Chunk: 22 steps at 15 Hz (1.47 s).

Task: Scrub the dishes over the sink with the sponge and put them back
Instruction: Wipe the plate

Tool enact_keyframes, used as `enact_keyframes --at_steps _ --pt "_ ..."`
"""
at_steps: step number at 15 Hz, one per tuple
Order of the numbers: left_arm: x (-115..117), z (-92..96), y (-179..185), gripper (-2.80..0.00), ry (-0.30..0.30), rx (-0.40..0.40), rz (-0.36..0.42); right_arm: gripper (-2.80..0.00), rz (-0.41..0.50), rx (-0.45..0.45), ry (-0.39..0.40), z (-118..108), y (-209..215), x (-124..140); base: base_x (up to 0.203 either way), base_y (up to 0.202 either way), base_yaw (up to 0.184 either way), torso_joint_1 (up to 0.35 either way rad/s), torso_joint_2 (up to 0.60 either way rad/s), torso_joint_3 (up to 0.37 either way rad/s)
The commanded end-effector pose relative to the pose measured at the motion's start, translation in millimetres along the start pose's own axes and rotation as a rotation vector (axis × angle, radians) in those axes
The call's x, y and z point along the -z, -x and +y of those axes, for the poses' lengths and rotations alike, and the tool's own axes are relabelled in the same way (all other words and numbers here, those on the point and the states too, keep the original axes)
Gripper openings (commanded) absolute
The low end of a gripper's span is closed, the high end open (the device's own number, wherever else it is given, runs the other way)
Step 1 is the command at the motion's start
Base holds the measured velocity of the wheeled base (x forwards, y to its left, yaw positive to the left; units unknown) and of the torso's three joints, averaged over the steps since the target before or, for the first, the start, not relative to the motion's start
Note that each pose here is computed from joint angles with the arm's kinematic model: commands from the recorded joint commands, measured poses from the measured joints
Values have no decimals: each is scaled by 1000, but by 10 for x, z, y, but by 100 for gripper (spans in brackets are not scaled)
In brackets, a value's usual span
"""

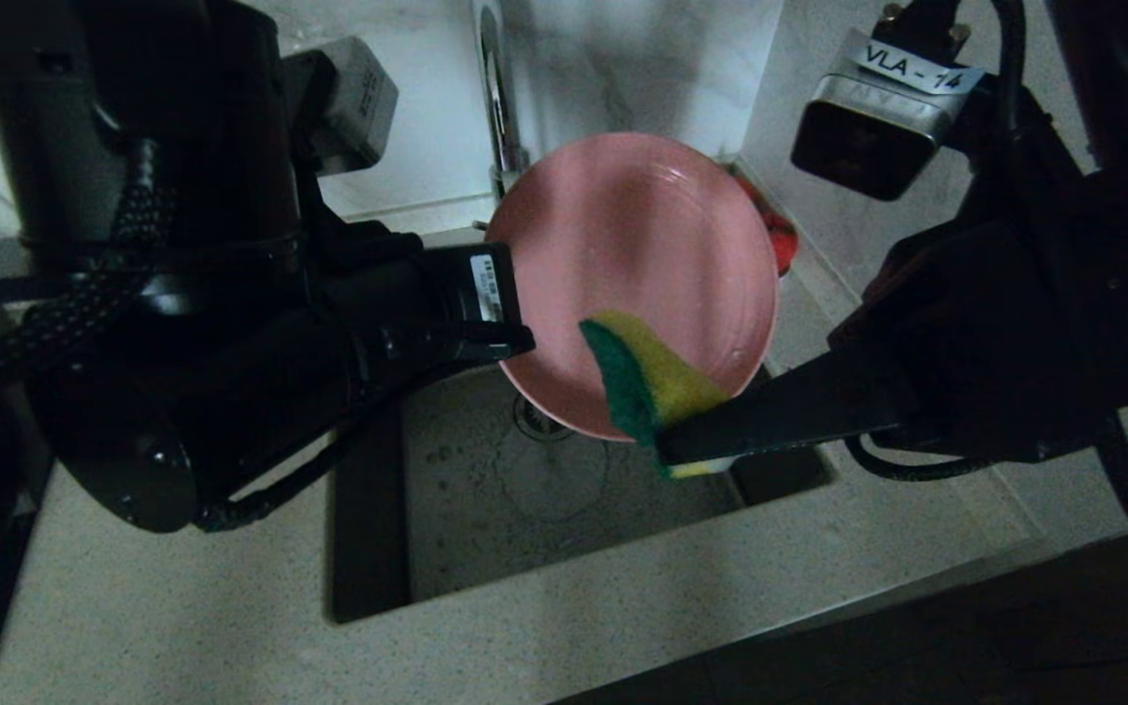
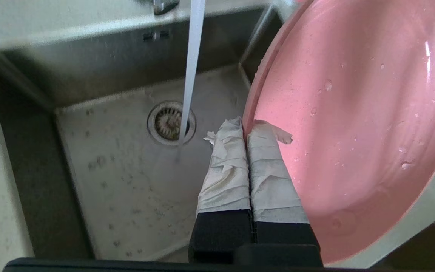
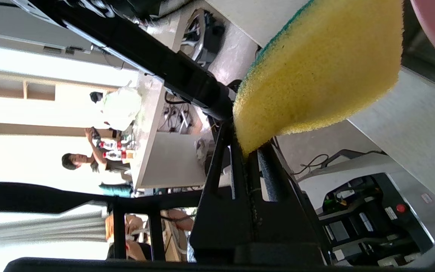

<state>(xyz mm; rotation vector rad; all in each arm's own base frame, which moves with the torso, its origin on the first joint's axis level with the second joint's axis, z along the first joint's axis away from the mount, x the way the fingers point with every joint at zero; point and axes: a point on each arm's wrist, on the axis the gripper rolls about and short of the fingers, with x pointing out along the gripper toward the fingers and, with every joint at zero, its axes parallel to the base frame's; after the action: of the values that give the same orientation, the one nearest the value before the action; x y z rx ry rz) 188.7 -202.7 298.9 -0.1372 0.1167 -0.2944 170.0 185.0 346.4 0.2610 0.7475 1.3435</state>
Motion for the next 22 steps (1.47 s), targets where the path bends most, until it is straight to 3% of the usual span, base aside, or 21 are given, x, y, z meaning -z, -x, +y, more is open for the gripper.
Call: enact_keyframes --at_steps 1,10,17,22 --pt "84 -35 9 -280 -6 11 13 -280 35 -11 -14 -76 -191 -49 0 0 0 0 0 0" --pt "-90 60 250 -280 48 33 -63 -280 71 14 -54 -256 -361 -41 0 0 0 0 0 0" --pt "132 94 282 -280 -8 39 2 -280 24 46 -29 -255 -350 -154 0 0 0 0 0 0" --pt "65 120 390 -280 0 56 -22 -280 18 63 -38 -354 -397 -207 0 0 0 0 0 0"
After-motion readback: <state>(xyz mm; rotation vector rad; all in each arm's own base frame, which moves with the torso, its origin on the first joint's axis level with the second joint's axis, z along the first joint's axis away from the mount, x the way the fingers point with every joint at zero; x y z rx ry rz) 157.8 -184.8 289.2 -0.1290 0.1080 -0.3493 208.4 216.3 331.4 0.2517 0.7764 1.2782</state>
